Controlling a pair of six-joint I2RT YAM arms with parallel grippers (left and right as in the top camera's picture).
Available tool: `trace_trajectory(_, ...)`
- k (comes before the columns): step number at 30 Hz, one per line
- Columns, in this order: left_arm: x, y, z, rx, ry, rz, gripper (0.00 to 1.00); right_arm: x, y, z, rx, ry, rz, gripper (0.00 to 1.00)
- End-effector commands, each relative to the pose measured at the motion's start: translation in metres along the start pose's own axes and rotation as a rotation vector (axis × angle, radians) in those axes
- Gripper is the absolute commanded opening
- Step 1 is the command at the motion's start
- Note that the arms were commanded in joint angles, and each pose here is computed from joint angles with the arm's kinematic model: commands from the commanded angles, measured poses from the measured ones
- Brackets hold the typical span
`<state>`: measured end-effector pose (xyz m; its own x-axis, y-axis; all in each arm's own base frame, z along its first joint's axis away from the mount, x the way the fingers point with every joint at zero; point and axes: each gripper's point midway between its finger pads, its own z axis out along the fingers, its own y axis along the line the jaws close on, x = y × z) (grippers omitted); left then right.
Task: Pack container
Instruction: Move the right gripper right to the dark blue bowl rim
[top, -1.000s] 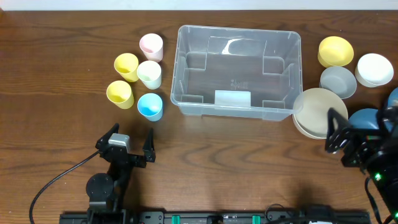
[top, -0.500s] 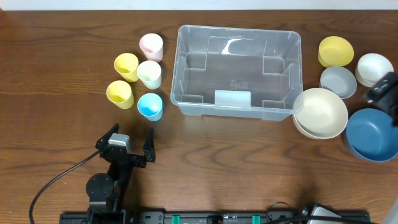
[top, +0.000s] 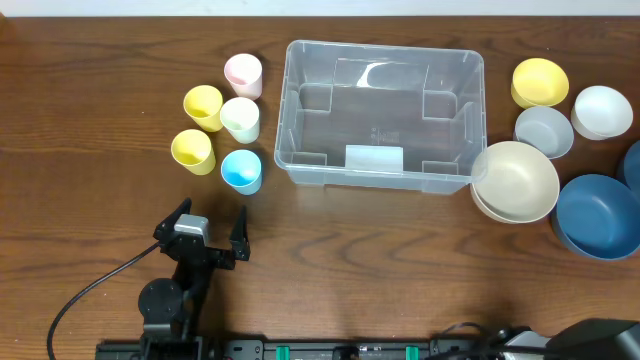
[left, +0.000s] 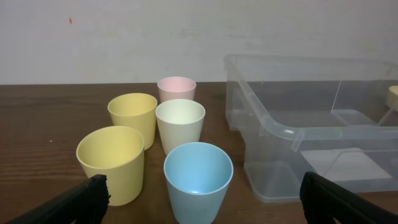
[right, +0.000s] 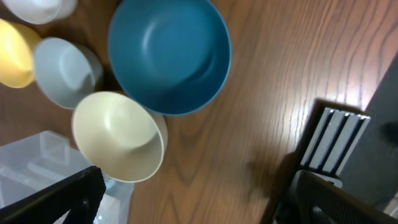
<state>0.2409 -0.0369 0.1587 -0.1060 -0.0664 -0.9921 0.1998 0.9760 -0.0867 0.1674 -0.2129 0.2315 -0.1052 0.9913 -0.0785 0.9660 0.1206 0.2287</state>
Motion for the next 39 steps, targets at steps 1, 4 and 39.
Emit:
trace_trajectory(1,0.016,0.003,0.001,-0.008,0.038,-0.002,0.98,0.003,-0.003,0.028,-0.01,0.05,0.009,0.99)
trace_trajectory(4,0.016,0.003,0.001,-0.008,0.038,-0.002,0.98,0.005,-0.009,0.058,-0.002,0.07,-0.001,0.99)
trace_trajectory(39,0.016,0.003,0.001,-0.008,0.038,-0.002,0.98,-0.01,-0.041,0.185,-0.009,-0.103,0.048,0.89)
